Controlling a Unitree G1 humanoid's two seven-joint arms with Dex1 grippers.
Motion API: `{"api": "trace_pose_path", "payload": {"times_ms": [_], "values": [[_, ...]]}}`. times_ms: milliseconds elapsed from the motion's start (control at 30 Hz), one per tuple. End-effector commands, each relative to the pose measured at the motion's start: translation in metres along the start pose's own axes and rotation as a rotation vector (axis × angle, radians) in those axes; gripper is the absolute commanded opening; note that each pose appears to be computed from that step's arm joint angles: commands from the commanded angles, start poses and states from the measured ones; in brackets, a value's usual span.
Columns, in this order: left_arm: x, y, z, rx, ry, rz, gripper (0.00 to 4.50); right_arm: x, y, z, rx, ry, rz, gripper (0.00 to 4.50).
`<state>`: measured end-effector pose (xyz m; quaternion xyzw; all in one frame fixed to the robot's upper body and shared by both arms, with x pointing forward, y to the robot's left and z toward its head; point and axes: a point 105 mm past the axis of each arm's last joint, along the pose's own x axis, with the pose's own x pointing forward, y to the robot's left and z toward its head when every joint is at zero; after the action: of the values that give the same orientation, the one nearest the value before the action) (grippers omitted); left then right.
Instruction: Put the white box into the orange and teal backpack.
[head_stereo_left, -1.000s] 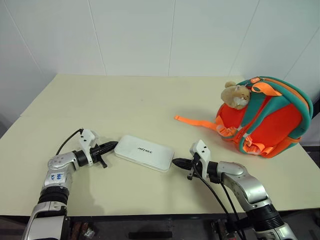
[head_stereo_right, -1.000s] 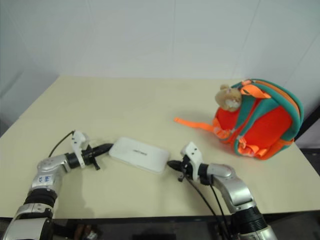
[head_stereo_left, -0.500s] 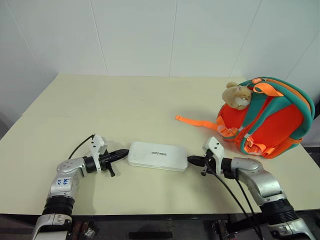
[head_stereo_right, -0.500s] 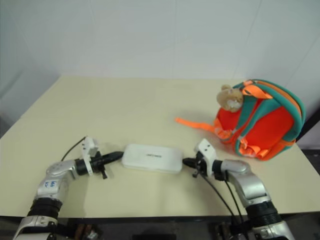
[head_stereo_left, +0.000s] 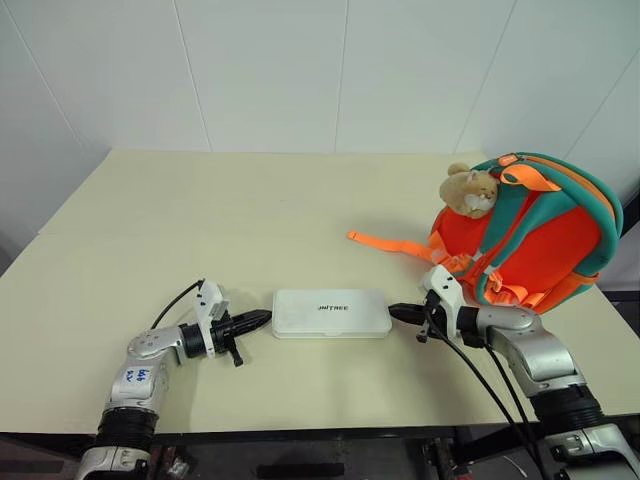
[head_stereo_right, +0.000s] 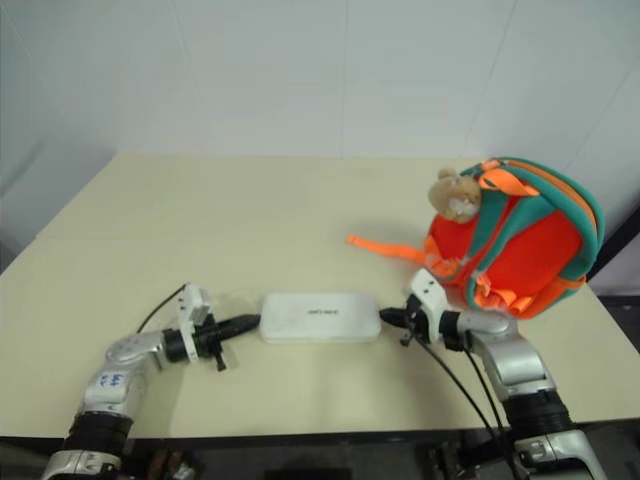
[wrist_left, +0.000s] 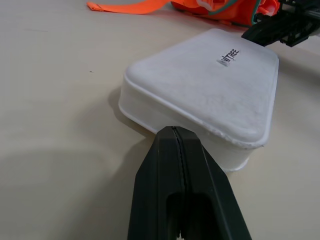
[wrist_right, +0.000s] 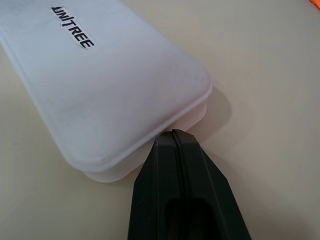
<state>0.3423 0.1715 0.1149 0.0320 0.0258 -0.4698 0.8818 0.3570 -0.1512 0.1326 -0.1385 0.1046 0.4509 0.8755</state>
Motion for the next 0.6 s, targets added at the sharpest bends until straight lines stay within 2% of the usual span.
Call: {"api": "trace_pose_path", "payload": {"times_ms": [33, 167, 300, 367, 467, 600], "values": [[-0.012, 0.017, 0.007, 0.068, 0.001, 0.100, 0.00, -0.005, 0.004, 0.012, -0.017, -0.029, 0.030, 0.01], [-0.022, 0.024, 0.010, 0.076, 0.008, 0.147, 0.00, -0.015, 0.000, 0.003, 0.022, 0.019, 0.004, 0.01], [-0.042, 0.025, 0.016, 0.034, 0.024, 0.153, 0.87, -0.033, -0.014, 0.004, 0.030, 0.041, -0.064, 1.24], [-0.050, 0.024, 0.019, -0.030, 0.034, 0.136, 1.55, -0.040, -0.016, 0.008, 0.060, 0.058, -0.068, 1.94], [-0.061, 0.021, 0.023, -0.176, 0.062, 0.096, 2.51, -0.047, -0.021, 0.028, 0.122, 0.045, -0.073, 2.99], [-0.062, 0.020, 0.035, -0.327, 0.089, 0.033, 3.83, -0.046, -0.025, 0.044, 0.224, 0.037, -0.067, 4.42]]}}
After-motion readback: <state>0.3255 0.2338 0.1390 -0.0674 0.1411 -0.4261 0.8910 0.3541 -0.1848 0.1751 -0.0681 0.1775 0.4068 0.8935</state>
